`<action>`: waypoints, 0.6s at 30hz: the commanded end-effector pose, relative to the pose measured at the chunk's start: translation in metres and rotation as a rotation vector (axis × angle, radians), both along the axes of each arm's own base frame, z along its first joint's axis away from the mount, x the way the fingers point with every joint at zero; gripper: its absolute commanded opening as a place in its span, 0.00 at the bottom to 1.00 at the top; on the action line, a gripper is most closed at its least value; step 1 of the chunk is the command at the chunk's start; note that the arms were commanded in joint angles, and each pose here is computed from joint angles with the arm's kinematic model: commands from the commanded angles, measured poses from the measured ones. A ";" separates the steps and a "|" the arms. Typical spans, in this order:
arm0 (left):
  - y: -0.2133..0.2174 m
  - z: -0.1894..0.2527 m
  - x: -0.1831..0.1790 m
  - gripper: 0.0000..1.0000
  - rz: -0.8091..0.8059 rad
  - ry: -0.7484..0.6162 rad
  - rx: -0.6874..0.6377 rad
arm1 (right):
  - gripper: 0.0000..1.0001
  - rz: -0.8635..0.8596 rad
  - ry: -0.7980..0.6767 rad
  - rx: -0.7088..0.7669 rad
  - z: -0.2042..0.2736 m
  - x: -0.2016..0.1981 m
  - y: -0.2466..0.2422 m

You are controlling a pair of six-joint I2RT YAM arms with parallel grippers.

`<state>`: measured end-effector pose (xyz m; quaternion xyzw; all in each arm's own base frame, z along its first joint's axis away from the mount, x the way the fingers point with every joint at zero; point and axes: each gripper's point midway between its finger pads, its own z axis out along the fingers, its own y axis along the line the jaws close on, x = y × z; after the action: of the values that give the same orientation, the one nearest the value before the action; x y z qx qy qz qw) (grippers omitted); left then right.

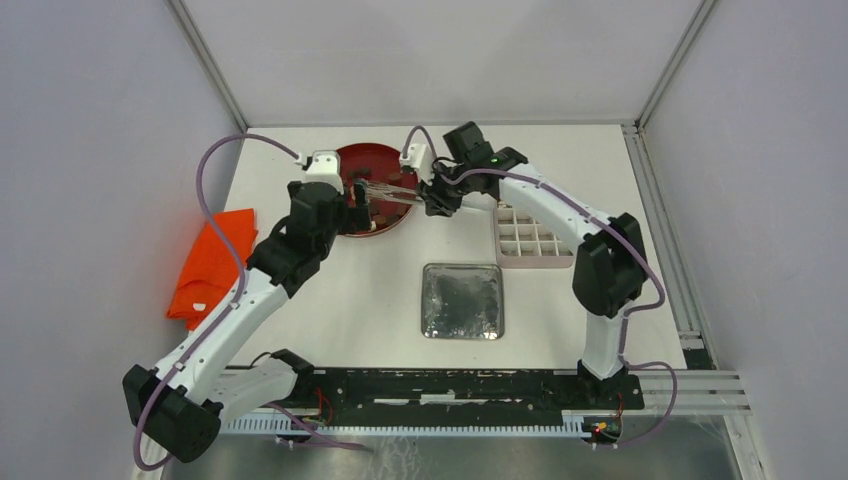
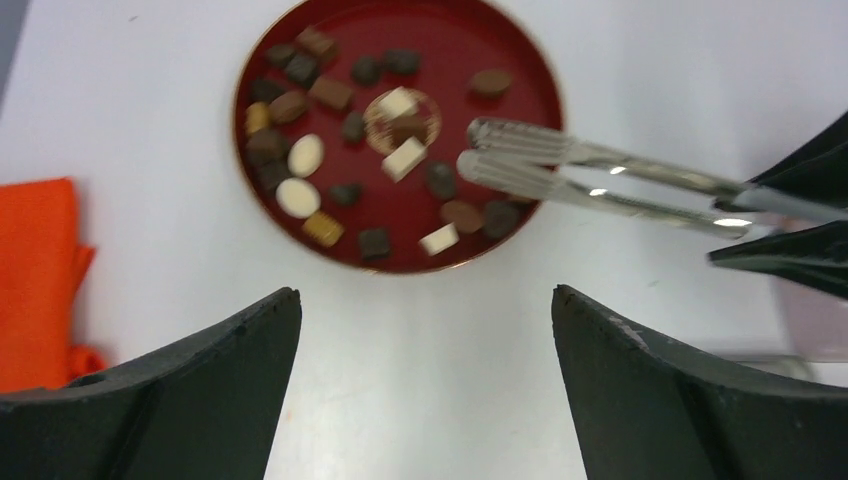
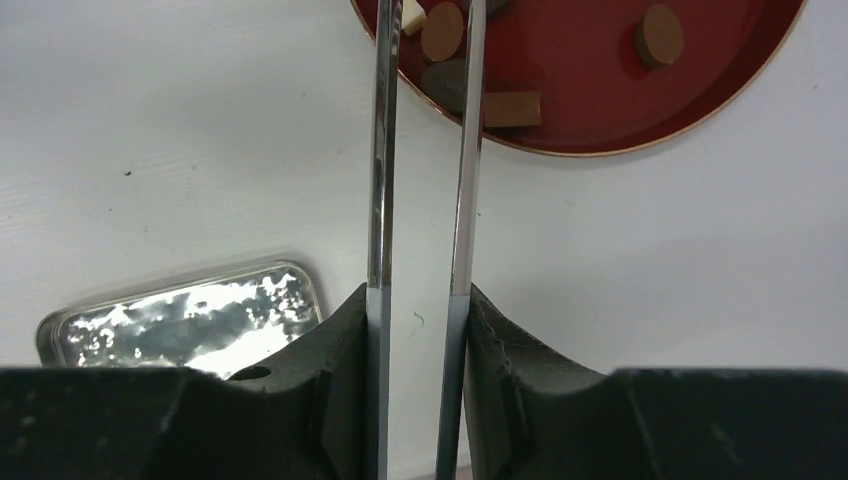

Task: Pack the chocolate
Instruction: Pick up the fake chocolate from the plate.

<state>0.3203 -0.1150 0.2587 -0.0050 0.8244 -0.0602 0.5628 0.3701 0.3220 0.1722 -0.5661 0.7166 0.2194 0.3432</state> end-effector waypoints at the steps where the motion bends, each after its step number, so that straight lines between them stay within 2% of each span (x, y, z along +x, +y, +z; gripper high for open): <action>1: 0.052 -0.023 -0.005 1.00 0.192 0.031 0.228 | 0.38 -0.060 -0.030 -0.016 0.001 0.023 0.019; 6: 0.064 -0.041 -0.007 1.00 0.235 0.052 0.284 | 0.39 -0.096 -0.010 -0.055 -0.020 0.035 0.025; 10: 0.075 -0.037 -0.010 1.00 0.300 0.048 0.300 | 0.39 -0.125 0.023 -0.054 -0.035 0.041 0.030; 15: 0.077 -0.028 -0.016 0.99 0.258 0.063 0.349 | 0.39 -0.144 -0.014 -0.089 -0.044 0.060 0.033; 18: 0.087 -0.039 -0.021 0.99 0.271 0.076 0.411 | 0.38 -0.150 -0.037 -0.107 -0.050 0.071 0.034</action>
<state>0.3040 -0.0448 0.2098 -0.0171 0.8440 0.1411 0.5171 0.4167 0.3490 0.1051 -0.5368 0.7701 0.1679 0.3010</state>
